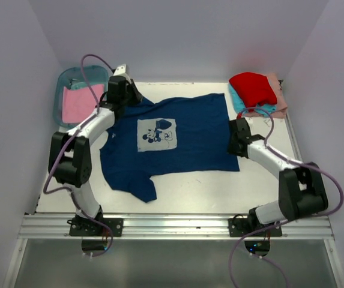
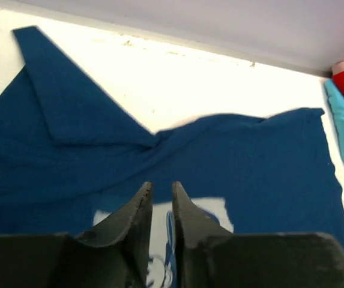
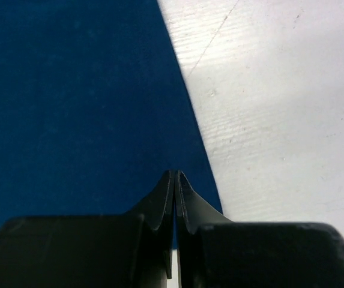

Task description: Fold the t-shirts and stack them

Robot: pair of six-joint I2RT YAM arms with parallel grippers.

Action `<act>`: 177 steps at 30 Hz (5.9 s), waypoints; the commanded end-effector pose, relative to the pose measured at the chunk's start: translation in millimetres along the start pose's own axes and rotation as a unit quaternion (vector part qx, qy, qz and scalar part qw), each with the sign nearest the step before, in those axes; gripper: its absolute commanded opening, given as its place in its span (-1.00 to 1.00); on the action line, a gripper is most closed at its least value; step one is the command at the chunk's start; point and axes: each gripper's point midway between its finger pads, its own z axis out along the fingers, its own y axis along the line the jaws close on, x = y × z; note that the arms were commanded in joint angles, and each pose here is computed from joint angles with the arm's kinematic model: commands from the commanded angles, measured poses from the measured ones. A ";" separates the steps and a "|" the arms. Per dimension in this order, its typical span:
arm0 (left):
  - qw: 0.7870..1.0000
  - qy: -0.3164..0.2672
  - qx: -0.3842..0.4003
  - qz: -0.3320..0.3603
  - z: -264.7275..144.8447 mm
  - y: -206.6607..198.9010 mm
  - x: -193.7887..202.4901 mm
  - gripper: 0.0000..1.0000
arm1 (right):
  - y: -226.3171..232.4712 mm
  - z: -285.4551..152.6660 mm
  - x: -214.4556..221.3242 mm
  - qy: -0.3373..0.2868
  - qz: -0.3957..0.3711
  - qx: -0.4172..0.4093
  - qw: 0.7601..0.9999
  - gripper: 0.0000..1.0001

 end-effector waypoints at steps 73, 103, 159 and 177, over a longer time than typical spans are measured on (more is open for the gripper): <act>0.971 0.202 -0.099 -0.086 -273.5 41.9 243.3 -0.09 | 357.3 -91.7 47.5 0.013 -0.135 -0.428 0.893 -1.00; 0.986 0.059 -0.144 -0.052 -164.8 18.6 185.0 -0.02 | 246.3 -156.9 -3.5 -0.093 -0.161 -0.364 0.913 0.47; 0.982 0.122 -0.146 0.004 -184.1 9.4 177.0 -1.00 | -10.2 -128.6 4.2 -0.129 0.006 0.001 0.992 0.48; 0.987 0.128 -0.087 -0.049 -280.2 8.9 158.0 -1.00 | -52.0 -43.9 47.9 -0.066 0.190 0.019 0.979 0.82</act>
